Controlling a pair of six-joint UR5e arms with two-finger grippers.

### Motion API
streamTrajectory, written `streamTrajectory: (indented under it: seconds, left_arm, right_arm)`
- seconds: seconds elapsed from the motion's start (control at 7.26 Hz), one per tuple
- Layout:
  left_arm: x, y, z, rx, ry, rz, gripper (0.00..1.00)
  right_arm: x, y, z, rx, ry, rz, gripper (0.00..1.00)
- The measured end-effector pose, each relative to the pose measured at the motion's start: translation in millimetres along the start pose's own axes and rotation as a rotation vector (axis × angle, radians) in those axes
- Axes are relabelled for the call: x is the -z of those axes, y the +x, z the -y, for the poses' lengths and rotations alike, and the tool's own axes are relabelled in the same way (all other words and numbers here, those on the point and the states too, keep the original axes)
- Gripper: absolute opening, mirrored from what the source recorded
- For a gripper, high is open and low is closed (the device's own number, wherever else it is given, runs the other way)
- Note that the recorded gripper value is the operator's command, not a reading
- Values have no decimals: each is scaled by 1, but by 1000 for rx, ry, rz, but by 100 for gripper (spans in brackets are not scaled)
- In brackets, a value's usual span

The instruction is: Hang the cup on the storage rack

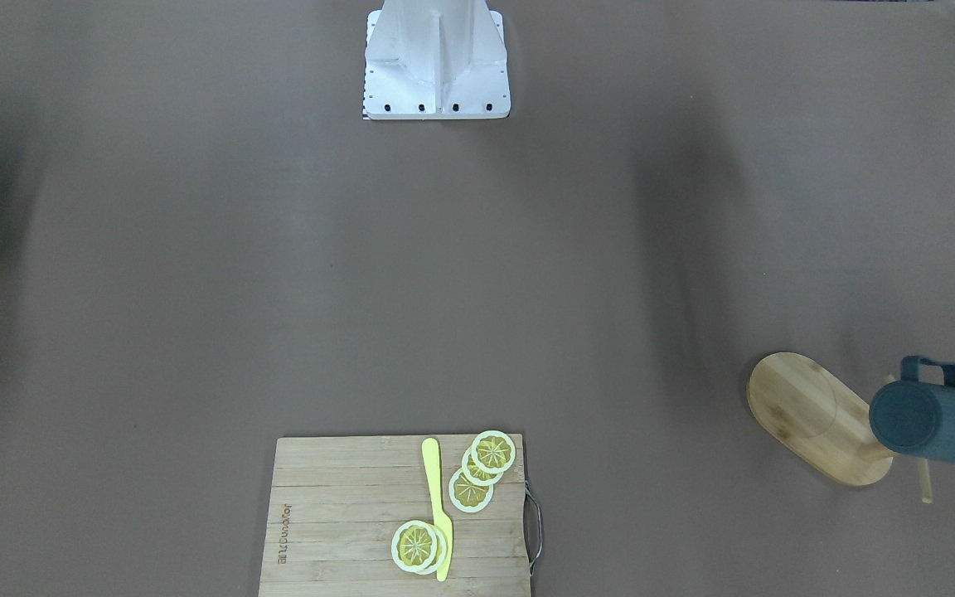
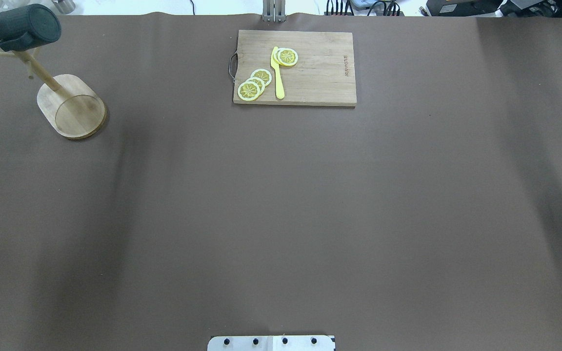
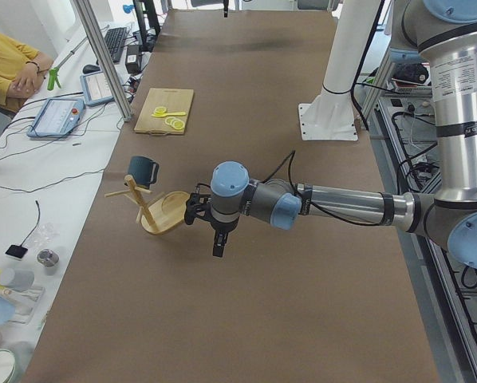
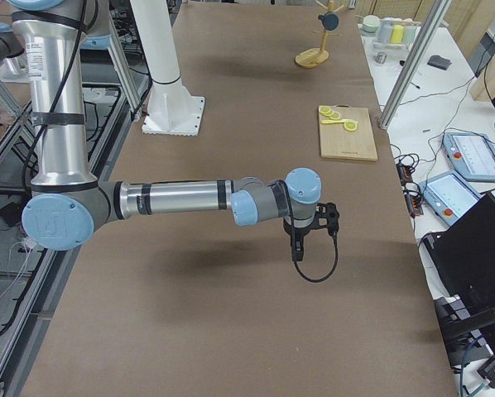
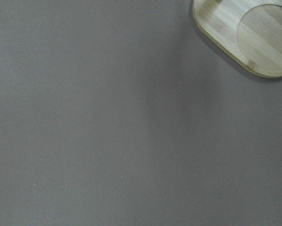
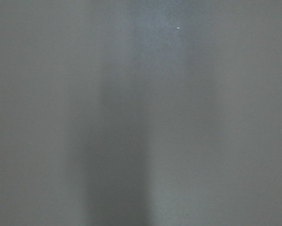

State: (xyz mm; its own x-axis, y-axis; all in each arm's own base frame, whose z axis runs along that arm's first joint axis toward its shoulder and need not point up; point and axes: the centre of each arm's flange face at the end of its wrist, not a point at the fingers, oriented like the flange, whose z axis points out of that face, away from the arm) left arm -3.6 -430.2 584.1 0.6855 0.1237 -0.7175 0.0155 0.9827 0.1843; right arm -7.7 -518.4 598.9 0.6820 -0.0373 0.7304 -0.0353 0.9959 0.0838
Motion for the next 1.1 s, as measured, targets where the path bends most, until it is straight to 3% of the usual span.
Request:
streamTrajectory:
  seconds: [1.1]
  left_arm:
    - [4,8,5,-33,25,-32,98]
  right_arm:
    - [4,-1,1,3,10,3,100]
